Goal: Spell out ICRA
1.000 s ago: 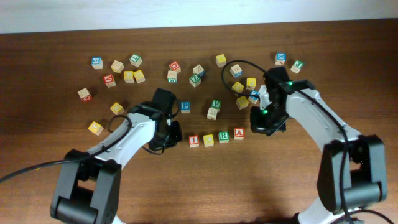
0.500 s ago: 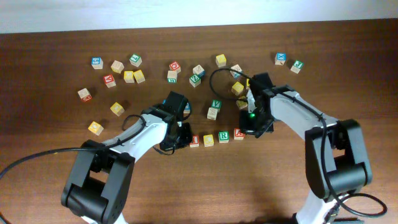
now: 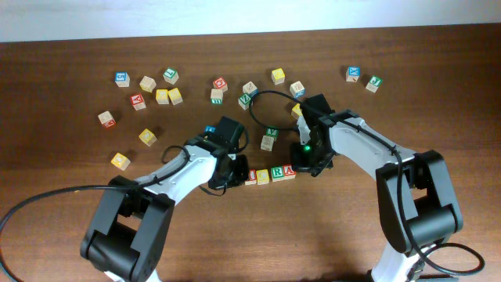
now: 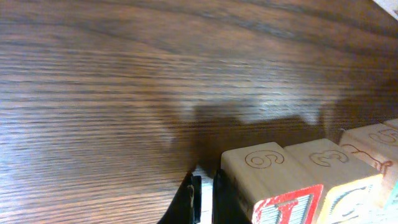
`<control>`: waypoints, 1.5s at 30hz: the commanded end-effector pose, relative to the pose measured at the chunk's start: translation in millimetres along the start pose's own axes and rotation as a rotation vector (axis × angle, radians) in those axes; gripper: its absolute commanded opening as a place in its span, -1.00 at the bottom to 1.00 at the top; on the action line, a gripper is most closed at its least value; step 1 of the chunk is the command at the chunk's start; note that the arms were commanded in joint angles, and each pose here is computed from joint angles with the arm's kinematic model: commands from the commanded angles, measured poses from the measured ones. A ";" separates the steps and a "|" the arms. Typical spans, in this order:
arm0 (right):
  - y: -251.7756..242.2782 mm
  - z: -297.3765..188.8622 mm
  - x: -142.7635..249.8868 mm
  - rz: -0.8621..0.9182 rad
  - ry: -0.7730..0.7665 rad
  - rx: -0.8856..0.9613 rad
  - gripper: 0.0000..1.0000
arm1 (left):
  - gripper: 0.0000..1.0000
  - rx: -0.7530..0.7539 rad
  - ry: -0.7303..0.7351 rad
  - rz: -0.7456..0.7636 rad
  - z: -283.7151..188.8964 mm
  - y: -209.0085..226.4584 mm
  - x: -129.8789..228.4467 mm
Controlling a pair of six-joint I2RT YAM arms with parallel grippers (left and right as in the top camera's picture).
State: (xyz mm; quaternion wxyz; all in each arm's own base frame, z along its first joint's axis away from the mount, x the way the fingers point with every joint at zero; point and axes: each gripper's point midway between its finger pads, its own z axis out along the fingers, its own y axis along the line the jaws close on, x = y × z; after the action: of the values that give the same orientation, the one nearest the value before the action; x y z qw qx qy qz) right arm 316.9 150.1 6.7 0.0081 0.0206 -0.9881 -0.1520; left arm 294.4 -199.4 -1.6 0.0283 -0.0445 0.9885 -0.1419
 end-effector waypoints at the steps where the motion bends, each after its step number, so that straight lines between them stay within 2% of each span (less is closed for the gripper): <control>1: 10.0 5.4 7.0 0.017 0.033 -0.043 -0.92 | -0.96 -0.022 0.040 -0.009 13.8 4.5 8.9; 9: 38.4 14.4 21.6 -0.003 0.061 -0.041 -0.92 | -0.95 -0.024 0.039 0.052 13.7 5.2 8.5; 14: 43.8 16.1 25.2 -0.007 0.069 -0.039 -0.91 | -0.95 -0.082 0.053 0.077 12.7 17.6 12.8; 17: 44.3 16.1 26.4 -0.006 0.074 -0.042 -0.92 | -0.93 -0.167 0.072 0.064 9.7 36.6 18.2; 22: 48.2 15.4 32.7 0.027 0.103 -0.065 -0.91 | -0.95 -0.177 0.089 0.067 5.7 49.4 15.4; 31: 38.6 16.2 28.6 0.045 0.079 -0.007 -0.90 | -0.98 -0.182 0.114 0.084 3.5 56.2 17.9; 41: 37.7 16.1 27.6 0.050 0.075 -0.005 -0.90 | -0.97 -0.057 0.165 0.073 5.1 34.3 27.3; 45: 37.0 16.1 27.2 0.050 0.073 -0.001 -0.90 | -0.97 -0.058 0.165 0.076 5.3 33.7 27.7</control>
State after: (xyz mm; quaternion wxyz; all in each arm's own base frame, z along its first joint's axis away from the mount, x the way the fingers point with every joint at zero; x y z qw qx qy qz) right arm 291.6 189.3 8.0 0.0420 0.0024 -0.9861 -0.1607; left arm 277.2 -172.9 -2.8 -0.0216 -0.0007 0.9927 -0.1184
